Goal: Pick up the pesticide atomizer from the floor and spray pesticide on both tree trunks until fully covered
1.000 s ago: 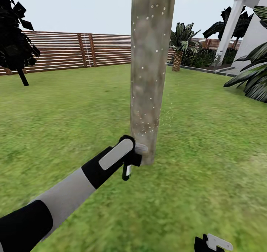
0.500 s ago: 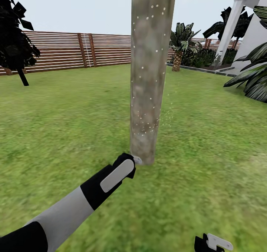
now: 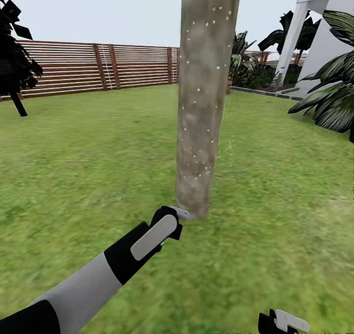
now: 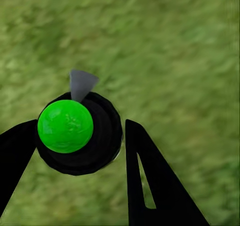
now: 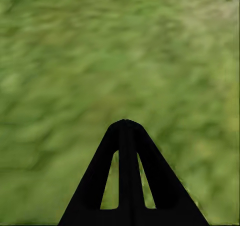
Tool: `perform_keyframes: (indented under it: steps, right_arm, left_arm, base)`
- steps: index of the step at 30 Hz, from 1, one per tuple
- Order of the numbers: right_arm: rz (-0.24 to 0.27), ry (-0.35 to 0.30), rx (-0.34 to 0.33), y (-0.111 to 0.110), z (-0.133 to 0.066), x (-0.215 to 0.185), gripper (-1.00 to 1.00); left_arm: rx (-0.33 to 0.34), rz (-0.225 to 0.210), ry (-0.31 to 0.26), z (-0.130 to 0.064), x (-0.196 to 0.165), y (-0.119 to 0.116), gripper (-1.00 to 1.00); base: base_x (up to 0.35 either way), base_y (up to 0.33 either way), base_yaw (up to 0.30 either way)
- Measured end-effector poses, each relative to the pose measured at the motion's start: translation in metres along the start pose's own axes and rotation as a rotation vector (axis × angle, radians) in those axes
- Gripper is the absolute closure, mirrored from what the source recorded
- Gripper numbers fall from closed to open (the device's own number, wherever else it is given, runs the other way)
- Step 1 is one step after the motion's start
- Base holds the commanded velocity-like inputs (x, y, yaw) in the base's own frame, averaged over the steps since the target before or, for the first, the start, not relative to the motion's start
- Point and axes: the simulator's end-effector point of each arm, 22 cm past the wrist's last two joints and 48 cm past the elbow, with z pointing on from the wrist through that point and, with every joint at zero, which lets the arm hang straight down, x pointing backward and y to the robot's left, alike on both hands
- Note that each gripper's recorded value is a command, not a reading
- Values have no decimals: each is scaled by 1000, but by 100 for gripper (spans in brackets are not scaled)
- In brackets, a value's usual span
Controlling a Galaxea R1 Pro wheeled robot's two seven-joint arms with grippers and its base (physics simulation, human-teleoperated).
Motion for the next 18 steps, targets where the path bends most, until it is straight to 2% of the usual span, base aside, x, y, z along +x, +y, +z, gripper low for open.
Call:
perform_keyframes:
  steps: [6, 13, 18]
  right_arm:
    - [0, -2, 0, 0, 0, -1, 100]
    - [-1, -5, -2, 1, 0, -2, 100]
    - [-1, -5, -5, 2, 0, -2, 100]
  left_arm:
    - [46, 0, -4, -1, 0, -10, 100]
    - [54, 1, -3, -1, 1, -12, 100]
    - [57, 2, -2, -1, 1, -13, 100]
  base:
    - [0, 334, -224]
    - [36, 334, -242]
    - [90, 334, -84]
